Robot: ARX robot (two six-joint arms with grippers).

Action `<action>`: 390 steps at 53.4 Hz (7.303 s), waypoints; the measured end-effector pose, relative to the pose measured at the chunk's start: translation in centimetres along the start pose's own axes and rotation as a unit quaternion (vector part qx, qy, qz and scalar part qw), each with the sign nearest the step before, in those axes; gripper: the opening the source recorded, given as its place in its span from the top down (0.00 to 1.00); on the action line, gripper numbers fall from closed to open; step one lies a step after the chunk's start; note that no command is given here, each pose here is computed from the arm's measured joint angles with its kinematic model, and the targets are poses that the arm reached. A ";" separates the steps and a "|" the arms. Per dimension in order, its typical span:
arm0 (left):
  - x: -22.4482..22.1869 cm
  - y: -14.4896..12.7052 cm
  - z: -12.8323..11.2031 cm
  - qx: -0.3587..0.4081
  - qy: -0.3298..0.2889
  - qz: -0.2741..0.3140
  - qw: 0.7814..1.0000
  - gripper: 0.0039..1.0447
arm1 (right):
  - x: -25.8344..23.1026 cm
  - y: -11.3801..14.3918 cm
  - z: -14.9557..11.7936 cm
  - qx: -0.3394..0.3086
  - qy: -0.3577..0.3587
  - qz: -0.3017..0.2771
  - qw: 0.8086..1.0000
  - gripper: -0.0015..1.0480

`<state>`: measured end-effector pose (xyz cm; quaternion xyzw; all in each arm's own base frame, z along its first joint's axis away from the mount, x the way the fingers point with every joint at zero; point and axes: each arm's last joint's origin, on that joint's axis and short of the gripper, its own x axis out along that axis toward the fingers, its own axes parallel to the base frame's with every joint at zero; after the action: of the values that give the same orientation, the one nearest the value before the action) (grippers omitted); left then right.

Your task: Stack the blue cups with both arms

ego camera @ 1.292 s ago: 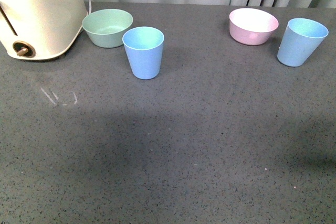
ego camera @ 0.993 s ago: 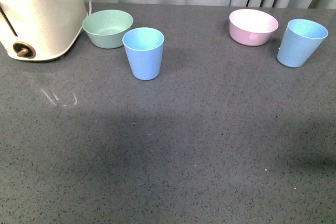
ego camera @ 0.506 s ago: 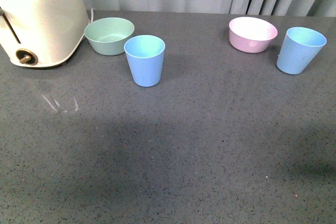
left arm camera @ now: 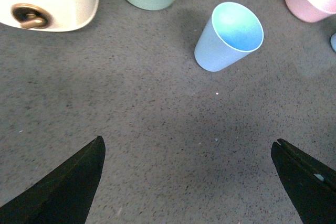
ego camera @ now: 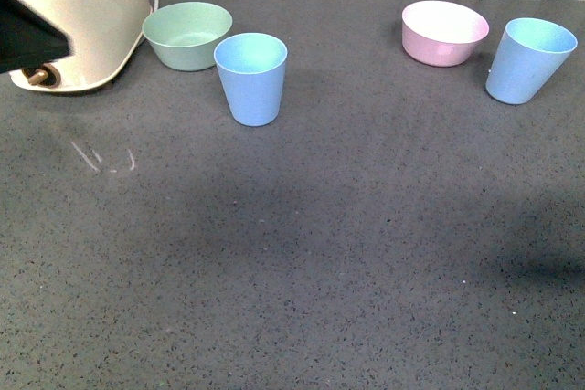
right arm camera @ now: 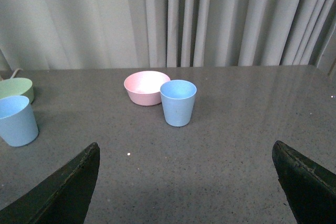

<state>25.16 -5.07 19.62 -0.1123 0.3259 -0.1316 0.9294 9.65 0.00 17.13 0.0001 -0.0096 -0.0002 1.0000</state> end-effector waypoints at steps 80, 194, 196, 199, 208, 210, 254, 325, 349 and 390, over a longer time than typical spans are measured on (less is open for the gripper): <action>20.5 -6.2 5.5 0.015 0.119 0.069 0.990 0.42 | 0.0 0.0 0.0 0.000 0.000 0.000 1.000 0.09; 15.2 -15.6 3.1 0.038 0.125 -0.029 0.991 0.08 | 0.0 0.0 0.0 0.000 0.000 0.000 1.000 0.09; 14.6 -15.3 3.5 0.034 0.112 -0.032 0.993 0.08 | 0.0 0.0 0.0 0.000 0.000 0.000 1.000 0.09; 13.7 -14.9 3.8 0.030 0.098 -0.036 0.994 0.08 | 0.0 0.0 0.0 0.000 0.000 0.000 1.000 0.09; 10.0 -13.4 4.5 0.000 0.043 -0.082 0.996 0.08 | 0.0 0.0 0.0 0.000 0.000 0.000 1.000 0.09; 9.3 -13.0 4.6 -0.010 0.025 -0.088 0.996 0.08 | 0.0 0.0 0.0 0.000 0.000 0.000 1.000 0.09; -5.4 1.9 -5.8 0.106 -0.321 0.129 0.932 0.99 | 0.0 0.0 0.0 0.000 0.000 0.001 1.000 0.09; -10.6 3.1 -10.0 0.109 -0.334 0.127 0.928 0.99 | 0.0 0.0 0.0 0.000 0.000 0.000 1.000 0.09; -11.6 2.9 -11.3 0.109 -0.332 0.127 0.928 0.99 | 0.0 0.0 0.0 0.000 0.000 0.000 1.000 0.09; -11.6 2.9 -11.3 0.109 -0.330 0.127 0.929 0.07 | 12.3 -3.2 1.9 -0.015 0.167 -0.011 0.986 0.09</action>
<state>9.73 -0.04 16.82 -0.0053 -0.0041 -0.0021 1.0000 21.88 -3.17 19.30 -0.0151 0.1575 -0.0117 0.9873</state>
